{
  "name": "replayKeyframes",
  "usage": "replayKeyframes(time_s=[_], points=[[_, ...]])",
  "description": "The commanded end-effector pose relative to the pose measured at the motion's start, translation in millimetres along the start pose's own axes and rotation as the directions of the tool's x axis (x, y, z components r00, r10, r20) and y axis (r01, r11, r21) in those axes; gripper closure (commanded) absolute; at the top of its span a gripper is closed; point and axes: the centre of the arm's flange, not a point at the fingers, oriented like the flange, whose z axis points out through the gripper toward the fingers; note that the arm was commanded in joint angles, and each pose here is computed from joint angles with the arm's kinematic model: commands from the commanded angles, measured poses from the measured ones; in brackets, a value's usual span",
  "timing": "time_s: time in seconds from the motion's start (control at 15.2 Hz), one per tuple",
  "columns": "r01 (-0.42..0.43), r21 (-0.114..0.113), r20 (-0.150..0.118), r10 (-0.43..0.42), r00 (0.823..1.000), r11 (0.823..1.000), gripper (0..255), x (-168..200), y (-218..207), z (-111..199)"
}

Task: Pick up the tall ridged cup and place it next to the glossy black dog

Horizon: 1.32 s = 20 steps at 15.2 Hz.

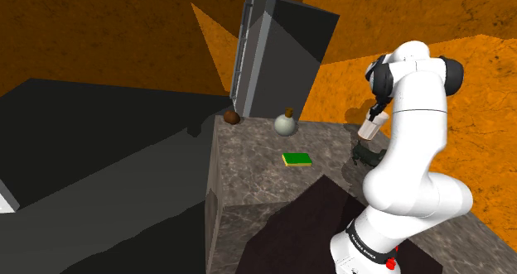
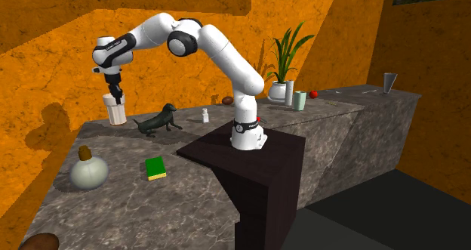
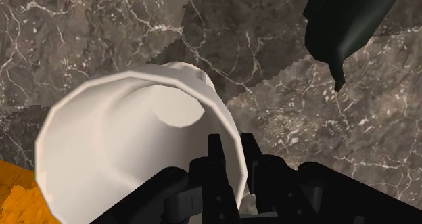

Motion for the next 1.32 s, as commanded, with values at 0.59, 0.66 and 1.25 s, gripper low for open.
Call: replayKeyframes(time_s=[0.59,0.66,1.25], points=[[0.0,-0.001,-0.001,0.0,1.0,1.0,255,1,-5,58],[0.0,-0.001,-0.001,0.0,1.0,1.0,255,1,-5,58],[0.0,-0.001,-0.001,0.0,1.0,1.0,0,1,-5,58]])
